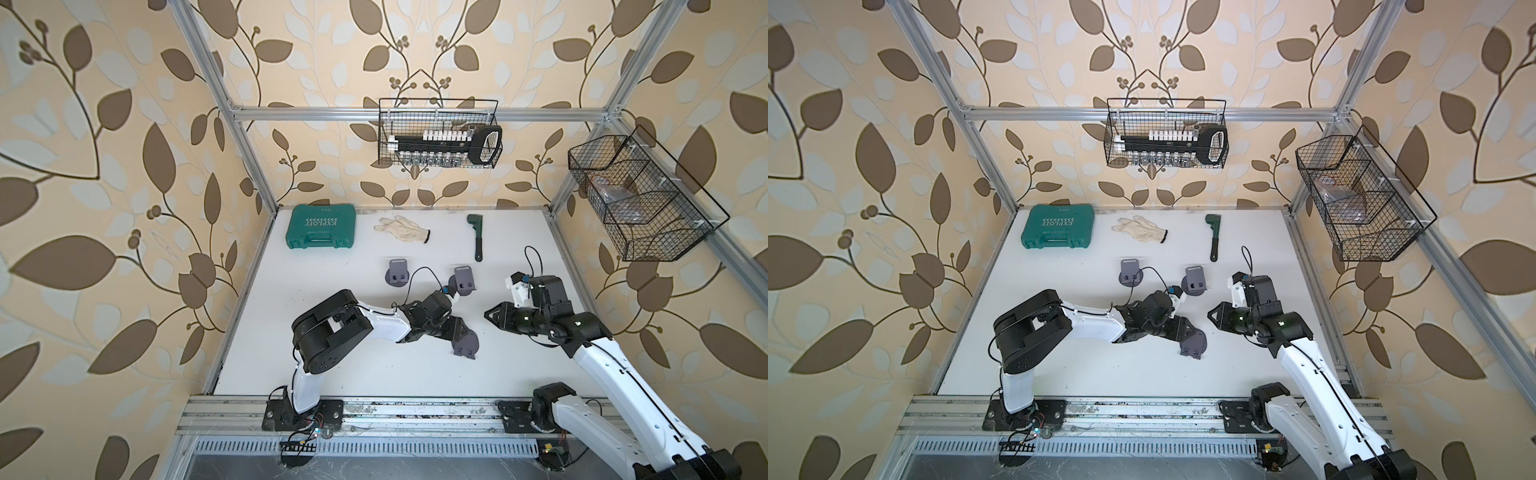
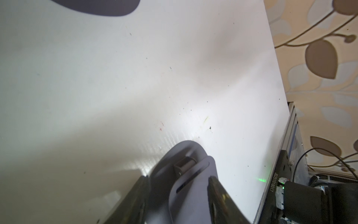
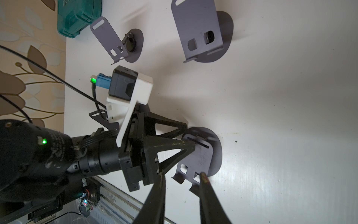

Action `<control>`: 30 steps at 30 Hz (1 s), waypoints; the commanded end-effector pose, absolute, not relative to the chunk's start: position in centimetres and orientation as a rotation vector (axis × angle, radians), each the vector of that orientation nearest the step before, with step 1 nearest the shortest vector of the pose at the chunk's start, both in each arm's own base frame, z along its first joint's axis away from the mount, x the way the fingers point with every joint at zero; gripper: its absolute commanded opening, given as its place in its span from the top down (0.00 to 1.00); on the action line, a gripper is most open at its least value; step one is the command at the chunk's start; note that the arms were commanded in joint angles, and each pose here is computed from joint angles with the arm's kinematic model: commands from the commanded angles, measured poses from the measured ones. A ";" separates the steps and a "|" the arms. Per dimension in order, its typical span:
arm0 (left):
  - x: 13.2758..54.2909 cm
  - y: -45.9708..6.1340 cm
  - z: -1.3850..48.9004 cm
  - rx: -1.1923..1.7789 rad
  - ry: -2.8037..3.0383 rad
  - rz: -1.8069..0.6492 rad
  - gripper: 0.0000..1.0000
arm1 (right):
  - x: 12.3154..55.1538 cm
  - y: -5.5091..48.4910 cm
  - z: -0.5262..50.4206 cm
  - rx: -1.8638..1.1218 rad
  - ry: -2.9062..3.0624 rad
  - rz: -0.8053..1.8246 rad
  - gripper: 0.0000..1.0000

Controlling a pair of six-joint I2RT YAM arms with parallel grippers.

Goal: Open the phone stand
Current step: Pick up the phone stand at the center of the board.

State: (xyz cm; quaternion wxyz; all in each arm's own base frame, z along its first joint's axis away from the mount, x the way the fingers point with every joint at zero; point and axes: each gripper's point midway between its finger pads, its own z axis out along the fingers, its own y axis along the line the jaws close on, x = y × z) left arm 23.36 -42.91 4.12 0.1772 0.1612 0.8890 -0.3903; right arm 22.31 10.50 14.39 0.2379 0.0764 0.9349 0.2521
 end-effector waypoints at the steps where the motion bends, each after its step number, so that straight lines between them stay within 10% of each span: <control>1: 23.2 -43.1 3.9 0.456 2.532 -1.128 0.49 | 22.3 10.4 14.2 0.209 2.558 0.687 0.74; 30: 23.0 -42.3 6.8 0.516 2.421 -1.114 0.42 | 22.2 10.4 13.5 0.218 2.580 0.688 0.75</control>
